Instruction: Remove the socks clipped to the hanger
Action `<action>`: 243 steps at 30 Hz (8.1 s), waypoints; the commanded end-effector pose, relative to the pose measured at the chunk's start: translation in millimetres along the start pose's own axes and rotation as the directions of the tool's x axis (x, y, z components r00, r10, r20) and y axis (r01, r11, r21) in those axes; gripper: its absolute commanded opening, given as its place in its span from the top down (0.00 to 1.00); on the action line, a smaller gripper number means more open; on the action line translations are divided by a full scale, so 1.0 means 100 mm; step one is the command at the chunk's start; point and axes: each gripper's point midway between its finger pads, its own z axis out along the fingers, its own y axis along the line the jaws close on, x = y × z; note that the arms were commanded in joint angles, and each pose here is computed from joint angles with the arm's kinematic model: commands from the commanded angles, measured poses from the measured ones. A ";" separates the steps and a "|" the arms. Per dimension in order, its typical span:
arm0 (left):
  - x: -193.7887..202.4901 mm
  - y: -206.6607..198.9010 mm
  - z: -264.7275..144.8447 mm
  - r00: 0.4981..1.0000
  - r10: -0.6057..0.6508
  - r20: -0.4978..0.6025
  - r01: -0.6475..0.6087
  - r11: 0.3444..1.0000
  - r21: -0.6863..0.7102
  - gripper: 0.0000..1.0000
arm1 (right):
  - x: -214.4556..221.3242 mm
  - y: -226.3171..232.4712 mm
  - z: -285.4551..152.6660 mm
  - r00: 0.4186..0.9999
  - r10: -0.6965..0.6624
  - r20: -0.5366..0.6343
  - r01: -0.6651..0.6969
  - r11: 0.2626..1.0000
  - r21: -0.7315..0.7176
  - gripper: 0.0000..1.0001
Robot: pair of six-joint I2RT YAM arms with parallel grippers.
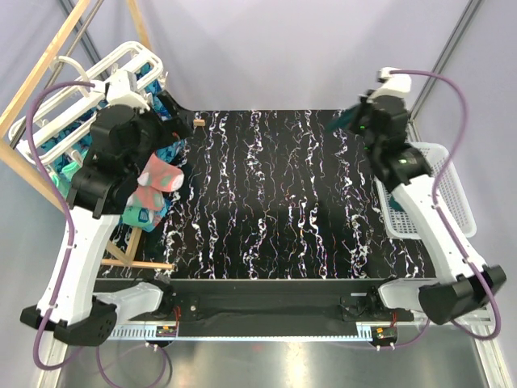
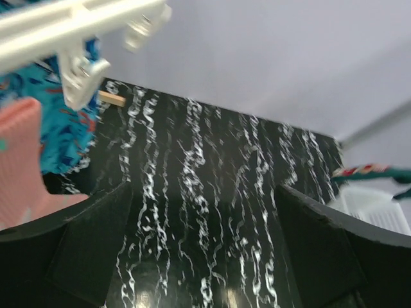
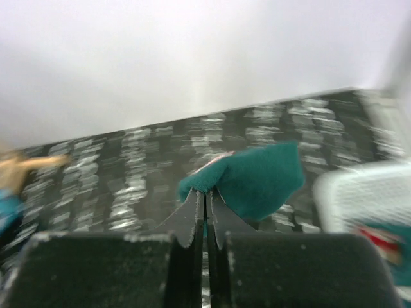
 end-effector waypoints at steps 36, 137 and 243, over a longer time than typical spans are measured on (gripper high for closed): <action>0.49 0.16 -0.66 0.982 0.135 0.129 -0.164 0.954 0.249 0.01 | 0.67 1.11 0.13 0.997 0.036 -0.074 -0.068 0.867 -0.493 0.05; -0.40 0.41 -1.78 0.981 0.128 0.149 -0.134 0.991 0.028 0.09 | 2.18 4.88 -0.67 0.980 -0.087 0.177 0.196 0.371 -0.907 1.00; -0.56 0.78 -0.34 0.985 -0.073 0.159 0.125 0.930 -0.345 0.27 | 1.66 4.05 -1.49 0.956 0.064 0.287 0.269 0.200 -0.942 1.00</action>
